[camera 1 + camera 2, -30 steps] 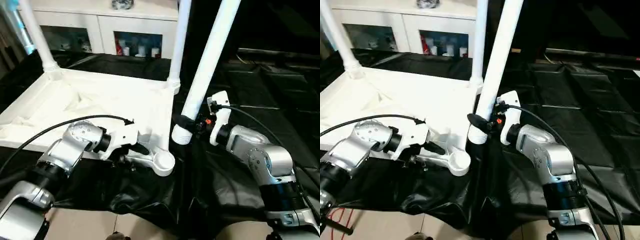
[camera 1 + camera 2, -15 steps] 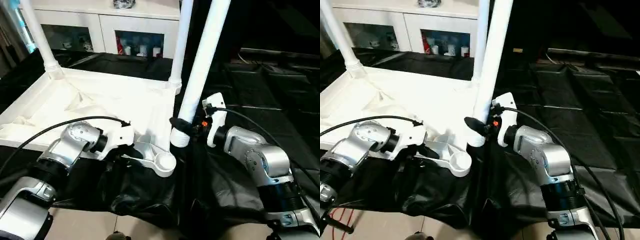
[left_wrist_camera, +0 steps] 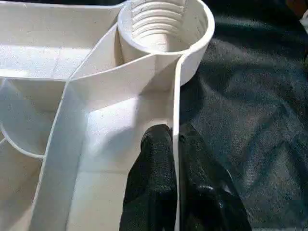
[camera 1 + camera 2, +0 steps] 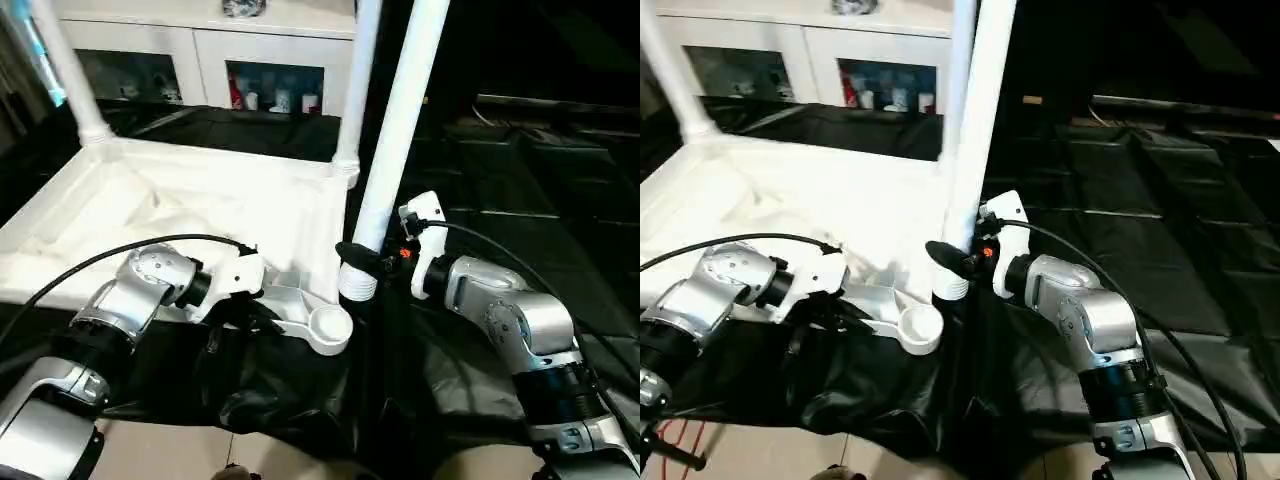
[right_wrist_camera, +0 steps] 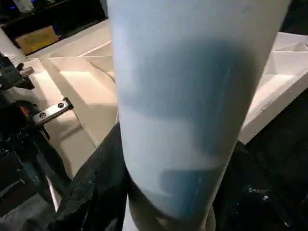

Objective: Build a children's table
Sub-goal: Pick table leg

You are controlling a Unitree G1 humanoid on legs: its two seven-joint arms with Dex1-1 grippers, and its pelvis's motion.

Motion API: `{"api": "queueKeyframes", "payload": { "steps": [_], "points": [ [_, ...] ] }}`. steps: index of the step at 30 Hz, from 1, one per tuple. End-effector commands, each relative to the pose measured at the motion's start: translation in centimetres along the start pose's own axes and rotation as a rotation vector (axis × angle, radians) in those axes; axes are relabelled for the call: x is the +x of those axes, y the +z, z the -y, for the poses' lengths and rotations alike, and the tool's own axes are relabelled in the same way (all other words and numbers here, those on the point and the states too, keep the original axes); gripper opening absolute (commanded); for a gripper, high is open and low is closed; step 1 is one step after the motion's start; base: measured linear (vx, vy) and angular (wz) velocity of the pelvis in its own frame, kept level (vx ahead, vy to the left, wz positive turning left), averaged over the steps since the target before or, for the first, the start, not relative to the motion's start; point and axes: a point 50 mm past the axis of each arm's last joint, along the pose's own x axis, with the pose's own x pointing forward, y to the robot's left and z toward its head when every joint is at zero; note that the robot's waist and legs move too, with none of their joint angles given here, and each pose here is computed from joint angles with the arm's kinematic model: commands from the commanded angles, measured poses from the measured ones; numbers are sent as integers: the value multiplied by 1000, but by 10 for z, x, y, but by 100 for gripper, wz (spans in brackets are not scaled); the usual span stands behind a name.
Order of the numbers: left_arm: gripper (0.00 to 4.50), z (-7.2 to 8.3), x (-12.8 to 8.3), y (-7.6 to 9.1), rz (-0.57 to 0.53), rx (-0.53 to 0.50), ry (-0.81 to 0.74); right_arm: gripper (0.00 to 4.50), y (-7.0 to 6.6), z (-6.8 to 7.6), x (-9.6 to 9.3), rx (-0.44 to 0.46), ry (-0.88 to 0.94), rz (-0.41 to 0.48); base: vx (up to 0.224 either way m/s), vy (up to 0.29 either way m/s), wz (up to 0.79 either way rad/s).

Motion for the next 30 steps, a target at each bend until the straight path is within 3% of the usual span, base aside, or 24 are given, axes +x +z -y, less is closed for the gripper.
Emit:
{"api": "queueKeyframes", "payload": {
  "steps": [1, 5, 10, 17, 19, 24, 30],
  "points": [
    [0, 2, 9, 4, 130, -83, 32, 189, 7, -1, 1, -35, 14, 13, 0, 0, 0],
    [0, -9, 26, 8, 139, -140, 229, 189, 10, 1, 3, -47, 26, 3, 0, 0, 0],
    [0, -16, 37, 18, 135, -200, 350, 189, 12, 2, 7, -64, 40, -10, 0, 0, 0],
    [0, -7, 44, 24, 139, -131, 316, 189, 14, 6, 11, -93, 33, -22, 0, 0, 0],
    [0, 2, 45, 19, 89, -87, 256, 189, 15, 9, 11, -107, 16, -23, 0, 0, 0],
    [0, 5, 46, 19, 104, -96, 237, 189, 15, 12, 10, -116, 2, -32, 0, 0, 0],
    [0, 1, 45, 20, 118, -122, 263, 189, 5, 10, 8, -95, 62, -116, 0, 0, 0]
  ]
}}
